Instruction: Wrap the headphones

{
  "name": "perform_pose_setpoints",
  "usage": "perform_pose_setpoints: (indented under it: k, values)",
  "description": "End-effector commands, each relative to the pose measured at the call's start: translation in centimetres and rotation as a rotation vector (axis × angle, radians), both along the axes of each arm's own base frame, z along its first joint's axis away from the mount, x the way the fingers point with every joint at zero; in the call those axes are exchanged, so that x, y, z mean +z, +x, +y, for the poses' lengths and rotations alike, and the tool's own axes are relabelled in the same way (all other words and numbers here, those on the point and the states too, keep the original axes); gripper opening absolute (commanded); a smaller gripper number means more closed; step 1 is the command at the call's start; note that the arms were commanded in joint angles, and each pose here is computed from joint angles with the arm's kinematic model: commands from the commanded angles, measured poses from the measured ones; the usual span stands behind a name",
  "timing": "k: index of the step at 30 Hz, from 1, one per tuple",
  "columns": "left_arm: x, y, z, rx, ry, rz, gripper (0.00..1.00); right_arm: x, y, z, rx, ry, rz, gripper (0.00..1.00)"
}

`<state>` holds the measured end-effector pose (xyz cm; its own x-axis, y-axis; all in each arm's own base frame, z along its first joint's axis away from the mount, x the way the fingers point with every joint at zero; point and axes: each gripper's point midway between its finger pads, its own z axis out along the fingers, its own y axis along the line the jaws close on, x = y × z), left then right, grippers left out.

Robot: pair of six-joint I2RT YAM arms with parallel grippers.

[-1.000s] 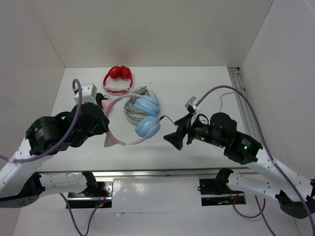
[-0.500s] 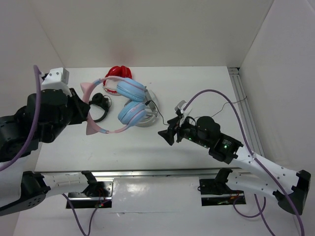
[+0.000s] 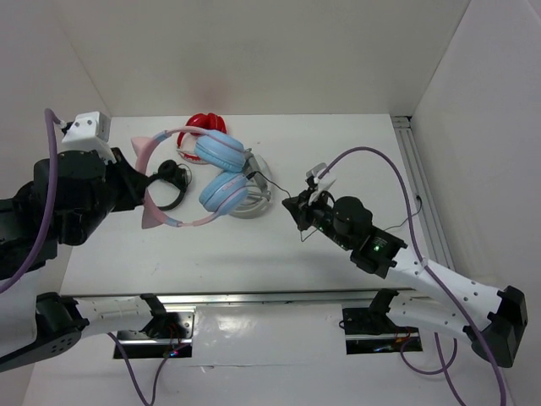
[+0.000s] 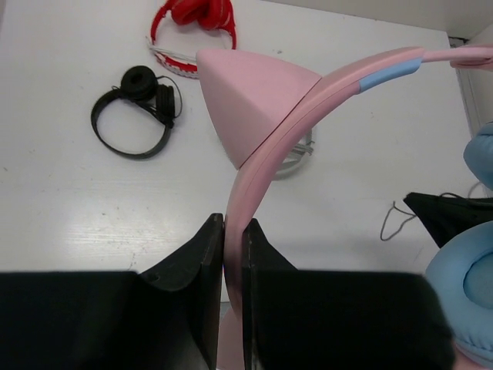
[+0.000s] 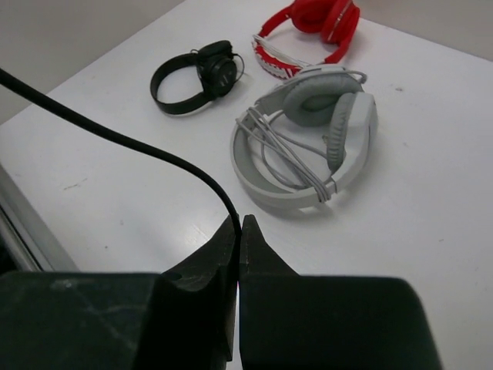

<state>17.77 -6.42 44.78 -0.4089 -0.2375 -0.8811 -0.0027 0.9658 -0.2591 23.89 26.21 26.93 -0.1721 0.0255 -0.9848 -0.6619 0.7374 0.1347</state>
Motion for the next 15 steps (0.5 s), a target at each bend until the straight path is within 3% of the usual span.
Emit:
perform_pose_setpoints:
  k: [1,4,8,11,13,15]
  values:
    - [2.5,1.0,1.8,0.118,-0.039,-0.111,0.0,1.1,0.8,-1.7,-0.1,0.052,-0.02,0.0]
    - [-0.1,2.5,2.8,0.232,0.091,-0.075,0.0,1.5,0.6,-3.3,-0.163,0.029,0.025,0.0]
    - [-3.1,4.2,2.2,0.273,0.186,-0.028,0.0,4.0,1.3,-7.6,-0.366,0.008,0.029,0.0]
    - [-4.7,6.0,2.6,0.321,0.233,-0.019,0.0,6.0,0.5,-9.8,-0.416,0.003,0.024,0.01]
    - [-5.2,7.2,2.0,0.31,0.246,-0.033,0.0,6.7,-0.2,-10.7,-0.415,-0.02,0.027,0.01]
    - [-7.5,8.4,0.3,0.182,0.351,0.003,0.0,8.7,-1.4,-10.1,-0.32,-0.009,0.006,0.0]
